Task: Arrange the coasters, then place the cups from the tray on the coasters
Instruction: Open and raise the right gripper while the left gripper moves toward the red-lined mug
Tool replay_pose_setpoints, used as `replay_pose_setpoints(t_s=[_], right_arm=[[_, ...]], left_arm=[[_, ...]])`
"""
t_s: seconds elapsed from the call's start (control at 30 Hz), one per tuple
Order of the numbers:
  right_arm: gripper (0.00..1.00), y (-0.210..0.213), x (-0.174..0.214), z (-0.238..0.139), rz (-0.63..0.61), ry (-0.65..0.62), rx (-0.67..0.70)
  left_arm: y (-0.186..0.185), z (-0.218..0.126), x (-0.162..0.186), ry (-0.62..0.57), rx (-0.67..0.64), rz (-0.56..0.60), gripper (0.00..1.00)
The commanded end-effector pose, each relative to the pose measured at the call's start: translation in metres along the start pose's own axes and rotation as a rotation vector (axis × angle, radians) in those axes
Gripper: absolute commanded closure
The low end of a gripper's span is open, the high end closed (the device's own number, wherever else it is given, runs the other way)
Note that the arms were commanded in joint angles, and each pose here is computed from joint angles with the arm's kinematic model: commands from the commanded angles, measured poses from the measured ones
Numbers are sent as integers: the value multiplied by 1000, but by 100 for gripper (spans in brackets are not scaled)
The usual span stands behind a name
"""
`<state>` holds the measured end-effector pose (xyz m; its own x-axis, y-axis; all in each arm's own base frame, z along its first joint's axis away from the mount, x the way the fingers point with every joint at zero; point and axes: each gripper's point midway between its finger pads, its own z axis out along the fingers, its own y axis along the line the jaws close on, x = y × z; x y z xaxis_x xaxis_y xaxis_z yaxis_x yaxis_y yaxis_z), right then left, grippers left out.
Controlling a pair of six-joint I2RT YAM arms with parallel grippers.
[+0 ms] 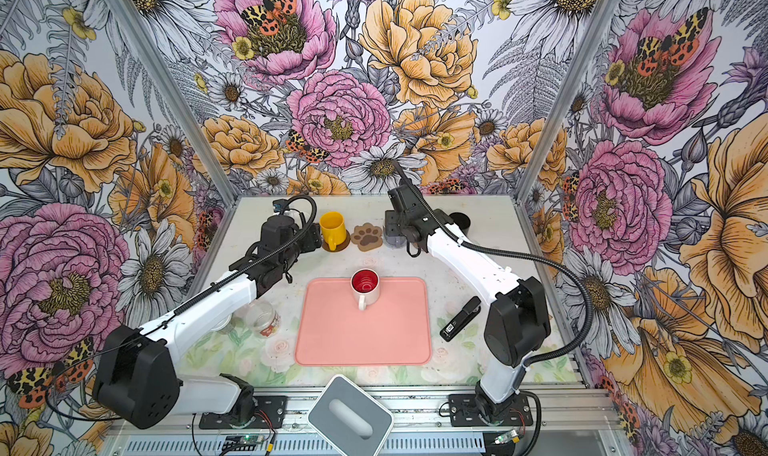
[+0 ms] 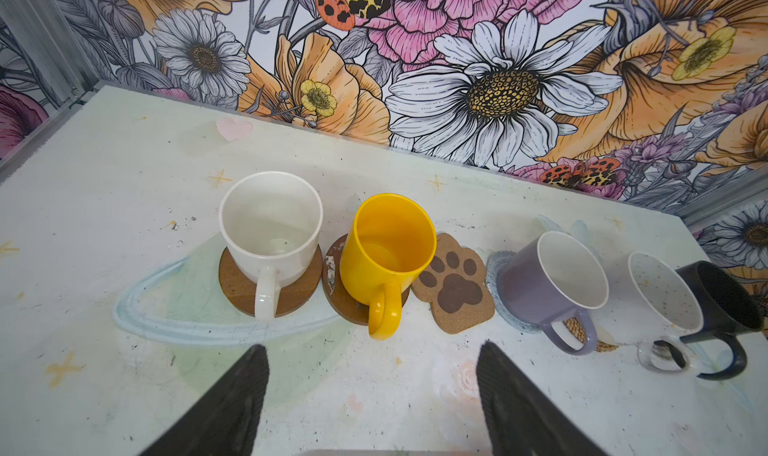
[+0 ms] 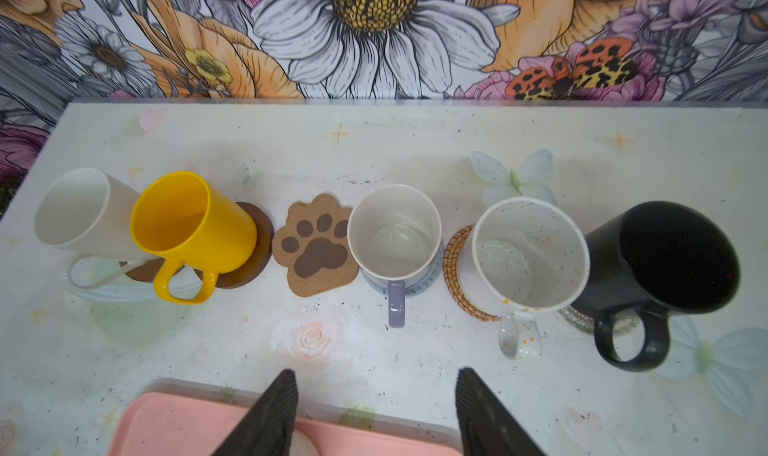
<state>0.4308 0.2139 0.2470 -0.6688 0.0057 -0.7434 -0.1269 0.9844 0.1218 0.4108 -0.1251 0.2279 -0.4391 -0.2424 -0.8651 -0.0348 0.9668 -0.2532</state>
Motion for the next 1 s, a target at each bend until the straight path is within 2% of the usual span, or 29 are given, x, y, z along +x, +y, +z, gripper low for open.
replay_pose_setpoints(t_s=[0.0, 0.2, 0.47, 0.77, 0.97], right_arm=[[36, -9, -20, -31, 56, -116, 51], [30, -22, -14, -55, 165, -245, 34], [25, -45, 15, -56, 189, -306, 68], [17, -51, 18, -63, 187, -378, 49], [8, -59, 21, -64, 205, -419, 45]], left_arm=[[-8, -8, -3, 21, 32, 13, 20], [-31, -18, 1, 75, 84, 108, 20], [-65, -38, 17, 127, 207, 157, 20], [-90, -72, 60, 260, 296, 237, 20], [-97, -95, 79, 326, 330, 286, 17]])
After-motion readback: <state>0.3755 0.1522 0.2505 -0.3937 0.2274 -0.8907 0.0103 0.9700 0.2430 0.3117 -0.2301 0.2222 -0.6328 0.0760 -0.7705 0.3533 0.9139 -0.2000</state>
